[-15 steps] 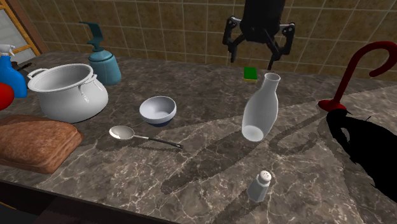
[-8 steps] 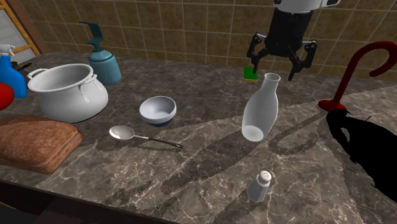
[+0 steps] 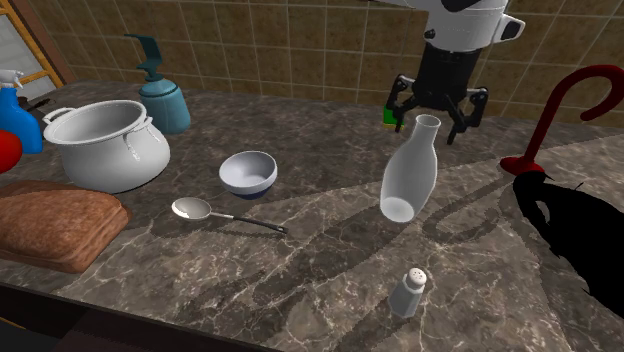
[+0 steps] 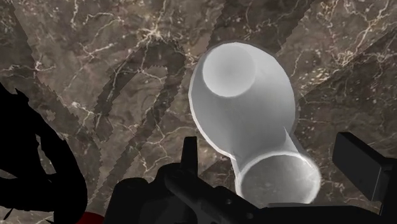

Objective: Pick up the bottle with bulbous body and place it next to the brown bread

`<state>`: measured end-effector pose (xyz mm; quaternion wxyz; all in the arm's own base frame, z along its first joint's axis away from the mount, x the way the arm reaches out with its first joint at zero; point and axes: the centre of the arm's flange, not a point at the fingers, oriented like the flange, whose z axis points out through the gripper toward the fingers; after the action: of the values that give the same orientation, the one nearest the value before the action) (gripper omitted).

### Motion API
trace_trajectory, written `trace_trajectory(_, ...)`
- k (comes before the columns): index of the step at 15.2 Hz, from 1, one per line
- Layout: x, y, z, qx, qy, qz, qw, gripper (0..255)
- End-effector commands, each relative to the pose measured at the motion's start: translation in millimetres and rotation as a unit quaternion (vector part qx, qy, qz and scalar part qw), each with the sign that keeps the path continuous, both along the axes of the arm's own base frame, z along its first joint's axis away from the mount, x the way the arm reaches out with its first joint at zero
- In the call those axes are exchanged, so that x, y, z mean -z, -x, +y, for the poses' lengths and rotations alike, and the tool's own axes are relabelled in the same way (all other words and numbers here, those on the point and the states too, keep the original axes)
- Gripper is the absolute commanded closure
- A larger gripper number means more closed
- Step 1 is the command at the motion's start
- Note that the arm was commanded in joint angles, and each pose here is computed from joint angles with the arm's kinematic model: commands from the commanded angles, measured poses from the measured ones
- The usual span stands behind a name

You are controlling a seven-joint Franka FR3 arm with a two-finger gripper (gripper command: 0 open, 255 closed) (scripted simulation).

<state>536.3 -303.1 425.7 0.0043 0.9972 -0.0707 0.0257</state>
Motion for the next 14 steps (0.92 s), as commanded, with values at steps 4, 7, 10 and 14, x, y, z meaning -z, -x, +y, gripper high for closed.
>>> trace_trajectory(4,2.4,0.1,-0.2,0.0,0.0,0.0,1.0,0)
trace_trajectory(7,2.4,0.0,-0.2,0.0,0.0,0.0,1.0,255)
trace_trajectory(10,2.4,0.1,-0.2,0.0,0.0,0.0,1.0,255)
trace_trajectory(14,2.7,0.1,-0.7,0.0,0.0,0.0,1.0,255)
